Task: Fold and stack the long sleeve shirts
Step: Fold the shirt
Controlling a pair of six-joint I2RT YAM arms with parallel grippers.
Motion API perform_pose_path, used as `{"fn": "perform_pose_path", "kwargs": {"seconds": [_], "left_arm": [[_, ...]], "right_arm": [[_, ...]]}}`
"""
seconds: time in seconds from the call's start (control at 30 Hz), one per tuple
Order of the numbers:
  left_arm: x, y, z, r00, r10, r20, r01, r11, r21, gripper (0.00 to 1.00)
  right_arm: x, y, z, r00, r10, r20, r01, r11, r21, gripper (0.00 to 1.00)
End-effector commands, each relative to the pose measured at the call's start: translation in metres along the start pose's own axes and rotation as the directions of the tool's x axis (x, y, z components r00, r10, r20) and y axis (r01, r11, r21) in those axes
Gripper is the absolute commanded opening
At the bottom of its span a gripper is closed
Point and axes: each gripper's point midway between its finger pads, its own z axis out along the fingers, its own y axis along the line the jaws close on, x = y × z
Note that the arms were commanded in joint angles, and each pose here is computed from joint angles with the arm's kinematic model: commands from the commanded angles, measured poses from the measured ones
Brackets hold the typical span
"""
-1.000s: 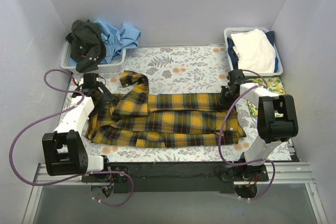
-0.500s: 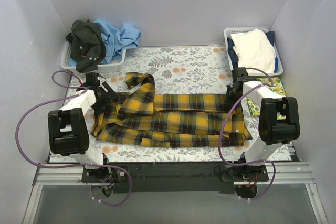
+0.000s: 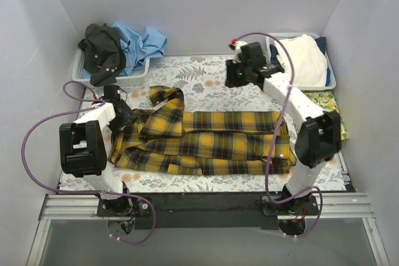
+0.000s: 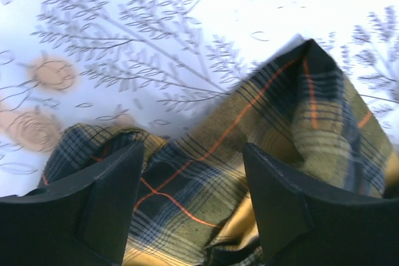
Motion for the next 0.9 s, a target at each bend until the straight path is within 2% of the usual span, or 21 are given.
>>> {"fn": "perform_pose_path", "kwargs": {"seconds": [0.0, 0.1, 0.2, 0.23, 0.37, 0.47, 0.57, 0.87], "left_arm": [[0.002, 0.027, -0.006, 1.0, -0.004, 0.019, 0.006, 0.993, -0.118, 0.63], [0.012, 0.035, -0.005, 1.0, -0.014, 0.0, 0.014, 0.99, -0.144, 0.62], [0.018, 0.036, -0.007, 1.0, -0.025, -0.012, 0.023, 0.99, -0.141, 0.61], [0.019, 0.035, -0.009, 1.0, -0.025, -0.017, 0.023, 0.99, -0.136, 0.62], [0.022, 0.026, -0.016, 0.999, -0.038, -0.037, 0.035, 0.996, -0.083, 0.63], [0.022, 0.017, -0.024, 0.998, -0.041, -0.043, 0.039, 0.999, -0.031, 0.64], [0.02, 0.015, -0.031, 0.998, -0.039, -0.039, 0.038, 0.999, -0.015, 0.66], [0.022, 0.025, -0.045, 0.999, -0.031, -0.024, 0.03, 0.999, -0.038, 0.66]], "right_arm": [[-0.044, 0.089, 0.038, 0.971, -0.219, 0.092, 0.234, 0.949, -0.213, 0.46], [-0.067, 0.133, 0.063, 0.945, -0.288, 0.154, 0.322, 0.902, -0.287, 0.47], [-0.063, 0.159, 0.092, 0.92, -0.354, 0.169, 0.391, 0.861, -0.324, 0.48], [-0.069, 0.168, 0.093, 0.911, -0.364, 0.195, 0.411, 0.848, -0.335, 0.5], [-0.05, 0.193, 0.115, 0.889, -0.405, 0.213, 0.457, 0.802, -0.384, 0.61], [-0.04, 0.212, 0.126, 0.852, -0.45, 0.267, 0.523, 0.759, -0.387, 0.72], [-0.045, 0.227, 0.134, 0.816, -0.472, 0.334, 0.572, 0.74, -0.354, 0.79], [-0.03, 0.247, 0.183, 0.808, -0.475, 0.349, 0.583, 0.733, -0.351, 0.84]]}}
